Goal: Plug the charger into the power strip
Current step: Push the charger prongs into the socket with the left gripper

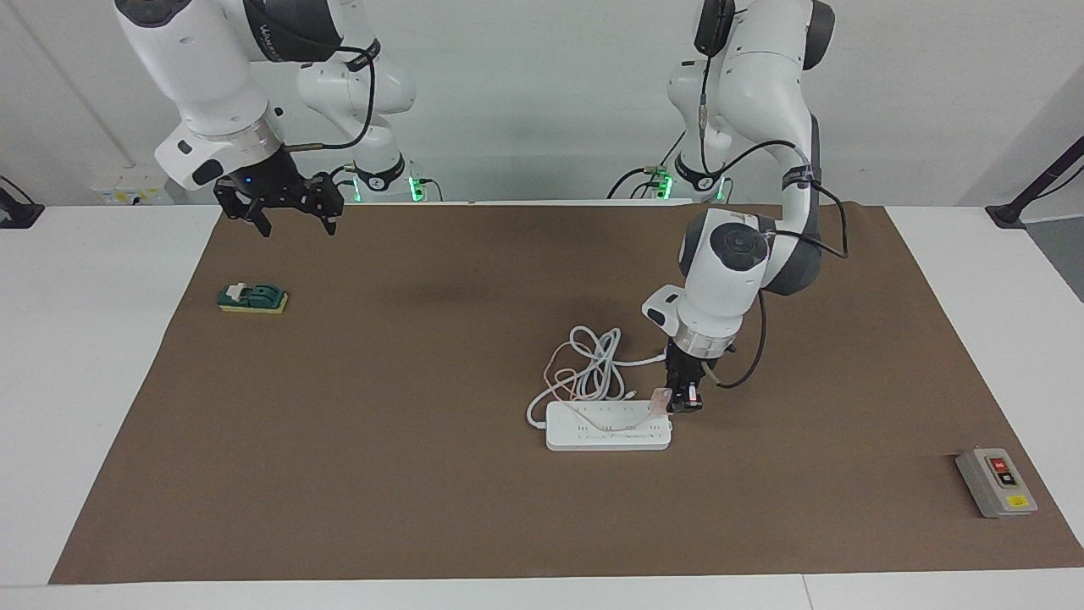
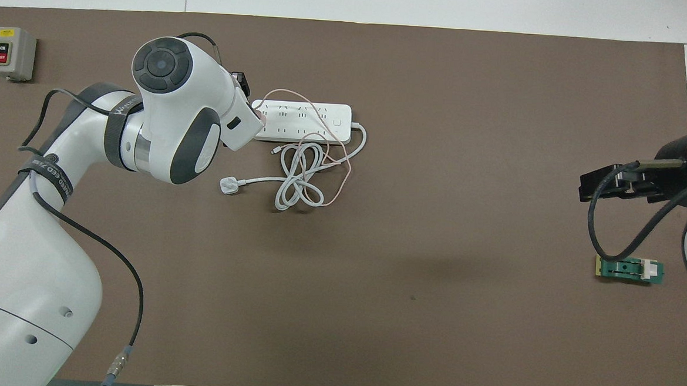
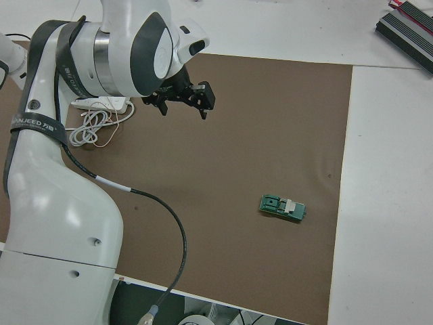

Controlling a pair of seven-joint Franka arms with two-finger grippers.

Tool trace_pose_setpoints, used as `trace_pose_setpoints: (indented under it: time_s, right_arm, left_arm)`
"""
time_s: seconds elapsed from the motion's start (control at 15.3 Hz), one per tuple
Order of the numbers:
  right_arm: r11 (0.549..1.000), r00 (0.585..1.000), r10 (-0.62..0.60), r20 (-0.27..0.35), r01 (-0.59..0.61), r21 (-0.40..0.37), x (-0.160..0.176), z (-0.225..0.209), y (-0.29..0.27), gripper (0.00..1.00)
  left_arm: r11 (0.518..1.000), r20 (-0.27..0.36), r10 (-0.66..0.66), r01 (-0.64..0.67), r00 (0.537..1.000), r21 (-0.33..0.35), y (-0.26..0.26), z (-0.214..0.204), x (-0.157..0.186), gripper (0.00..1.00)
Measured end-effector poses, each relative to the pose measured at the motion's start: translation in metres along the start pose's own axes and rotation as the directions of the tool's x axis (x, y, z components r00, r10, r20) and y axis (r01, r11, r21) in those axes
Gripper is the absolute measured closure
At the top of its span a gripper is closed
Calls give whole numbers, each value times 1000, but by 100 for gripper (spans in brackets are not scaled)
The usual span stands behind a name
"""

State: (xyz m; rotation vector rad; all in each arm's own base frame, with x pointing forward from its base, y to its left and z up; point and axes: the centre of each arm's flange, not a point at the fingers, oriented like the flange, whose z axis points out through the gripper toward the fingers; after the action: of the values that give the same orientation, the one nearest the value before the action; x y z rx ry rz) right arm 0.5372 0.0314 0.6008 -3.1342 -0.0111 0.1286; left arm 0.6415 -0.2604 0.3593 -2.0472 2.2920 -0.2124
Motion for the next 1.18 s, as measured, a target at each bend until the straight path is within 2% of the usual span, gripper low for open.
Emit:
trace_pose_setpoints:
  time_s: [1.18]
  right_arm:
    - [1000, 1000, 5, 0, -5, 1, 0, 0, 3, 0]
  left_arm:
    - [1000, -2, 14, -14, 1000, -1, 4, 4, 10, 70]
